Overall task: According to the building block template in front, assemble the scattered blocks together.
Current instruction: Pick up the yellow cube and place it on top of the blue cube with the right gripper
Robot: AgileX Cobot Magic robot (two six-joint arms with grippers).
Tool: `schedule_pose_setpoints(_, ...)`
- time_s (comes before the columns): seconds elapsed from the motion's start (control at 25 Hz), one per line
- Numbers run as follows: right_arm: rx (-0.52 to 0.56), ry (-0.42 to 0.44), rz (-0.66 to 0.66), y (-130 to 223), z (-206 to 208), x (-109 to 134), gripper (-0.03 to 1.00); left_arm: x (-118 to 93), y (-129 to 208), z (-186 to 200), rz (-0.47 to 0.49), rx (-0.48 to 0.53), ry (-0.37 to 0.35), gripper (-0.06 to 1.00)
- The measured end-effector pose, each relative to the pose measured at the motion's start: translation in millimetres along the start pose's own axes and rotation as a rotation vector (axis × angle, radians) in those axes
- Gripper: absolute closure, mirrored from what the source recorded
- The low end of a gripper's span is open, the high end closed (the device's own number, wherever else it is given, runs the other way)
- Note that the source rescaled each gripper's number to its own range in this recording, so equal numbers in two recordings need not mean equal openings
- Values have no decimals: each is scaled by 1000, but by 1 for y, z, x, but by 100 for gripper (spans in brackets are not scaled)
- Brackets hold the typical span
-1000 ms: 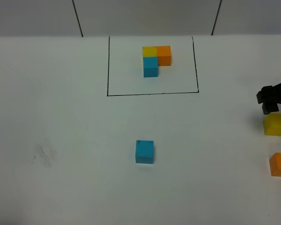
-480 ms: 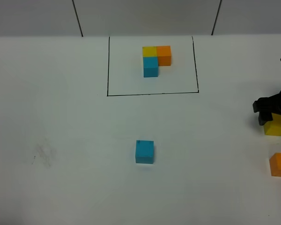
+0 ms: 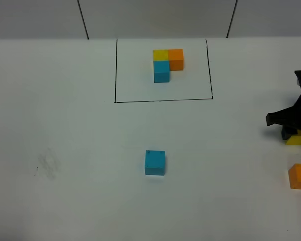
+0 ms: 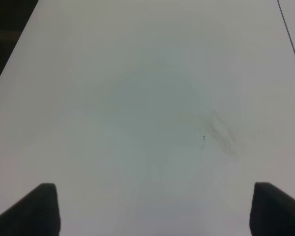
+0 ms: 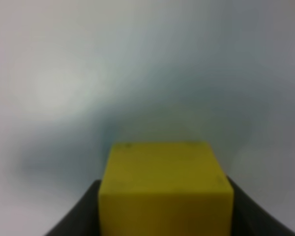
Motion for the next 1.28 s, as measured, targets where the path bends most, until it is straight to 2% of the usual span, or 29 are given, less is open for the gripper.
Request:
schedule_pose_setpoints(0.16, -24, 3, 19, -3, 8, 1, 93, 0, 0, 0, 0, 0, 0, 29)
schedule_pose_setpoints(0.4, -146, -7, 61, -18, 64, 25, 93, 0, 0, 0, 0, 0, 0, 29)
schedule_pose_setpoints(0.56, -215, -51, 27, -29, 96, 66, 93, 0, 0, 0, 0, 0, 0, 29)
schedule_pose_setpoints(0.64, -231, -84, 18, -32, 104, 95, 93, 0, 0, 0, 0, 0, 0, 29)
schedule_pose_setpoints(0.8, -205, -118, -36, -30, 108, 142, 93, 0, 0, 0, 0, 0, 0, 29)
schedule_pose_setpoints(1.0, -137, -75, -13, -23, 100, 198, 93, 0, 0, 0, 0, 0, 0, 29)
schedule_pose_setpoints(1.12, -139, -51, 31, -23, 98, 233, 93, 0, 0, 0, 0, 0, 0, 29)
schedule_pose_setpoints(1.28, -151, -39, -7, -21, 95, 272, 93, 0, 0, 0, 0, 0, 0, 29)
Point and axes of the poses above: a point on each arm's last joint axis where the gripper is mounted, z pointing back along that axis away from the gripper, x along the wrist's bending axis when the last joint is at zero, y = z × x, the point moved 8 cm from there along -z, pointing out along that axis toward the gripper, and after that the axes turned 5 degrees about z, right-handed, at the moved point
